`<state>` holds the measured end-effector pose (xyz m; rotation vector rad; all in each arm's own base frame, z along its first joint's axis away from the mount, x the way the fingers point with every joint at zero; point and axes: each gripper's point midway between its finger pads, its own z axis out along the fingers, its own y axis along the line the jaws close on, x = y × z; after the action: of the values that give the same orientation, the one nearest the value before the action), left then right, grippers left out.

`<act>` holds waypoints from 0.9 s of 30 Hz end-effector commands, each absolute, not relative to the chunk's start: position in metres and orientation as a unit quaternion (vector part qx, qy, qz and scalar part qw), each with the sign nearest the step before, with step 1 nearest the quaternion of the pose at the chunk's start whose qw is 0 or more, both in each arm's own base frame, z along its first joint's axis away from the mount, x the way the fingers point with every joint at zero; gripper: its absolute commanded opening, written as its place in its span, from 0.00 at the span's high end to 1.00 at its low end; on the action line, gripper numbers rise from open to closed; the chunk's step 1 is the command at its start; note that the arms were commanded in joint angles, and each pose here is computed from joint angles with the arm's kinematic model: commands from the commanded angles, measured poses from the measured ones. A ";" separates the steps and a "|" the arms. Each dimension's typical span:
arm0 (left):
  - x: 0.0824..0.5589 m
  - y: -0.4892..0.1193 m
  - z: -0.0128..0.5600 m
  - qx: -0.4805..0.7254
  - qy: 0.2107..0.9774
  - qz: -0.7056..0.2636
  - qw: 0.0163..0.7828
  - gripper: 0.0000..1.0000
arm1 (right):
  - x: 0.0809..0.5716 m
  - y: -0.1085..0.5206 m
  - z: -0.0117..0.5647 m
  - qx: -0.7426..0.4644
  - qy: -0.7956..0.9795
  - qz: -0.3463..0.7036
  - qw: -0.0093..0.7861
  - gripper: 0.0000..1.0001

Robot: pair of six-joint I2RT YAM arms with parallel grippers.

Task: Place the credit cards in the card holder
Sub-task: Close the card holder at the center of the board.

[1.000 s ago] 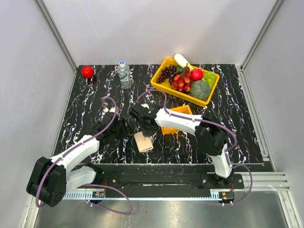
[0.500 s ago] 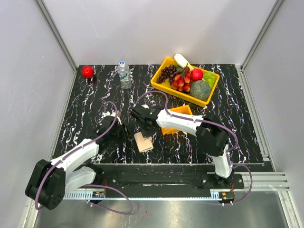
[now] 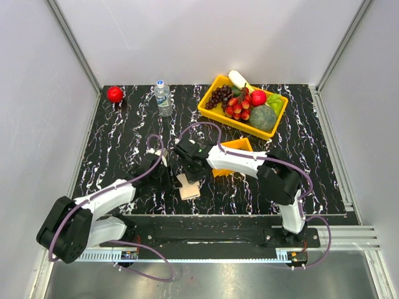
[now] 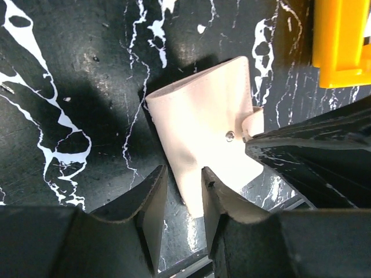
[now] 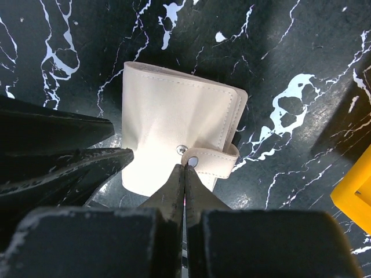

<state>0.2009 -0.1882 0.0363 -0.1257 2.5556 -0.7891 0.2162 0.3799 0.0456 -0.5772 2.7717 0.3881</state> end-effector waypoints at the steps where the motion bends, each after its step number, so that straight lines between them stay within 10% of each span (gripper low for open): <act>1: 0.210 -0.195 0.040 -0.047 0.925 -0.294 0.237 0.66 | 0.222 0.388 0.071 -0.191 0.952 0.181 0.159 1.00; 27: 0.216 -0.199 0.030 -0.043 0.935 -0.277 0.217 0.71 | 0.223 0.397 0.074 -0.183 0.945 0.225 0.151 1.00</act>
<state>0.2029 -0.1914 0.0197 -0.1471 2.6324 -0.7543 0.2156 0.3848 0.0404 -0.5480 2.7929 0.5269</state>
